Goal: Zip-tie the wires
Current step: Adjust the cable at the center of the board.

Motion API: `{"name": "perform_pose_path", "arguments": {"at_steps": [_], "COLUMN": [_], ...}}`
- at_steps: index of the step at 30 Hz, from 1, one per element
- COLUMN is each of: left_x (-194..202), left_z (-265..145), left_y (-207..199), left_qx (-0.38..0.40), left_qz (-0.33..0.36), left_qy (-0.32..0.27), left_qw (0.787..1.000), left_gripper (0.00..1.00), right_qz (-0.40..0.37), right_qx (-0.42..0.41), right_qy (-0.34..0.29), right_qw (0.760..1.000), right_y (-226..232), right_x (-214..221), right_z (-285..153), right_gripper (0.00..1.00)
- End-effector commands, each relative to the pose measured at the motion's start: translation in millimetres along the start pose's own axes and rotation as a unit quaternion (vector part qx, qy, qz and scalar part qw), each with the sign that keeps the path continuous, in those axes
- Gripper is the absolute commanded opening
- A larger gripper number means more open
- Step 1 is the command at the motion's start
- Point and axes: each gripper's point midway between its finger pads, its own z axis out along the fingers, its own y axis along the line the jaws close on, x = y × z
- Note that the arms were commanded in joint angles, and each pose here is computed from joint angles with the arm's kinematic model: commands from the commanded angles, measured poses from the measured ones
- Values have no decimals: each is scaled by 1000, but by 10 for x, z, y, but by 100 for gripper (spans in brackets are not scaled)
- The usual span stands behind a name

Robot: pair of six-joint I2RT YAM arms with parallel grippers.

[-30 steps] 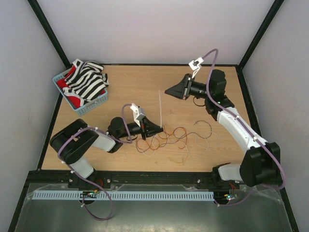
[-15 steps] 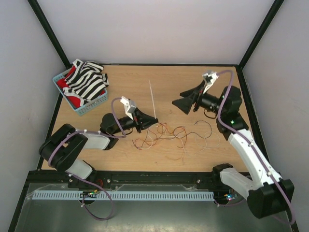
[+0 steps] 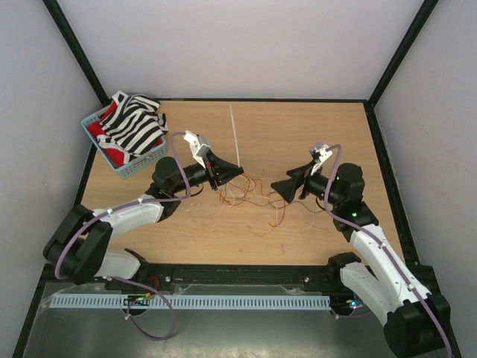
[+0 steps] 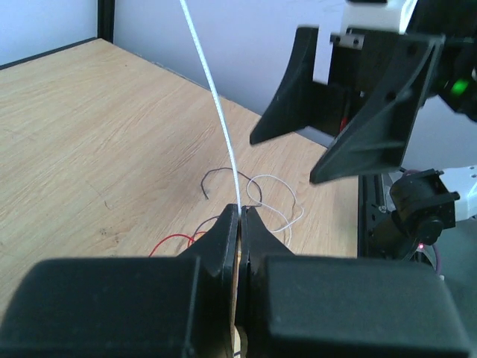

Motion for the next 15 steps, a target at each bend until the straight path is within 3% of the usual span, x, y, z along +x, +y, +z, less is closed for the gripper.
{"name": "perform_pose_path", "arguments": {"at_steps": [1, 7, 15], "left_x": [-44, -172, -225], "left_z": [-11, -34, -43], "left_y": [65, 9, -40], "left_qx": [-26, -35, -34], "left_qz": [-25, -32, -46], "left_qy": [32, 39, 44], "left_qw": [999, 998, 997], "left_gripper": [0, 0, 0], "right_qz": [-5, 35, -33], "right_qx": [-22, -50, -64], "right_qy": [3, 16, 23], "right_qw": [1000, 998, 997], "right_y": [33, 56, 101], "right_x": [187, 530, 618], "right_z": [-13, 34, 321], "right_gripper": [89, 86, 87]}}
